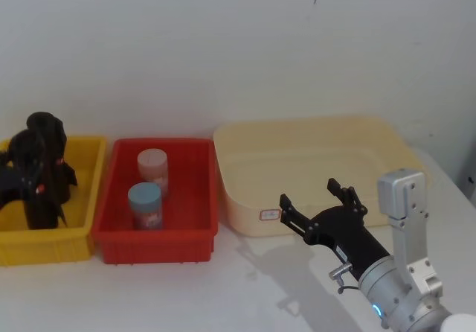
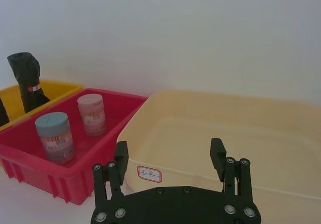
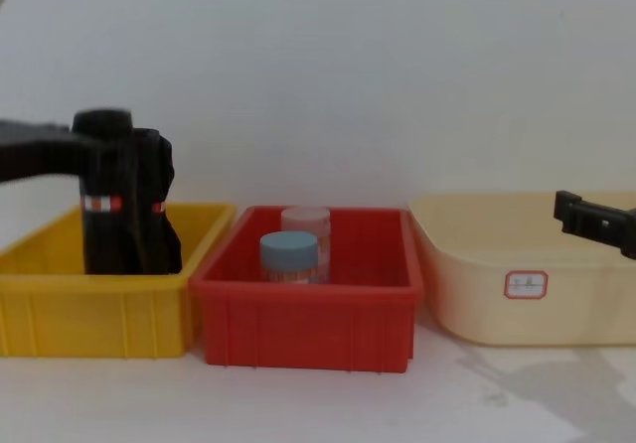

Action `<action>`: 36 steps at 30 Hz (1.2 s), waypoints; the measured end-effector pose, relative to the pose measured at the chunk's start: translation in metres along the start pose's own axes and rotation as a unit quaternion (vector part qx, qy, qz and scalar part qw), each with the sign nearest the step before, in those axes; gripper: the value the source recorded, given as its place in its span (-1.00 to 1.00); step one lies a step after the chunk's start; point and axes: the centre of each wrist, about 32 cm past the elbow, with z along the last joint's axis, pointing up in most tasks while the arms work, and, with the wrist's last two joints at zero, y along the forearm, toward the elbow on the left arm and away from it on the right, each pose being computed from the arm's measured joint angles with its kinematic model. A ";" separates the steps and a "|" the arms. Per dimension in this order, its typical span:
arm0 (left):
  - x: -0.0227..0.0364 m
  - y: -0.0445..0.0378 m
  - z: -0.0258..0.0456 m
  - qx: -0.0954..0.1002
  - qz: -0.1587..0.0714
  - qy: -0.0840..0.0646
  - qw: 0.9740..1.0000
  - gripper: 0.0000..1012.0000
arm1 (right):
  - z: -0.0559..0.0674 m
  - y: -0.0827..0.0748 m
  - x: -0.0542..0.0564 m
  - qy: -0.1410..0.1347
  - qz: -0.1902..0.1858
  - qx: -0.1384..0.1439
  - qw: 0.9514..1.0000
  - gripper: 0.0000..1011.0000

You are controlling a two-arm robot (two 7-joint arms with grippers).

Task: Pick up the garbage bag with the one hand and transfer it to the other hand.

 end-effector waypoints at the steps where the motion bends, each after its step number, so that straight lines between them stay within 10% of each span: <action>1: 0.0017 0.0001 0.0047 -0.006 -0.005 -0.001 1.000 -0.21 | 0.000 0.000 0.000 0.000 0.000 0.000 1.000 0.99; 12: 0.0201 -0.0012 0.0520 -0.061 -0.058 -0.013 0.996 -0.28 | 0.000 0.000 0.000 0.000 0.000 0.000 1.000 0.99; 22: 0.0359 -0.0059 0.0927 -0.101 -0.123 -0.020 0.987 -0.28 | 0.000 0.000 0.000 0.000 0.000 0.000 1.000 0.99; 36: 0.0323 -0.0214 0.1011 -0.094 -0.190 -0.007 0.977 -0.28 | 0.000 0.000 0.000 0.000 0.000 0.000 1.000 0.99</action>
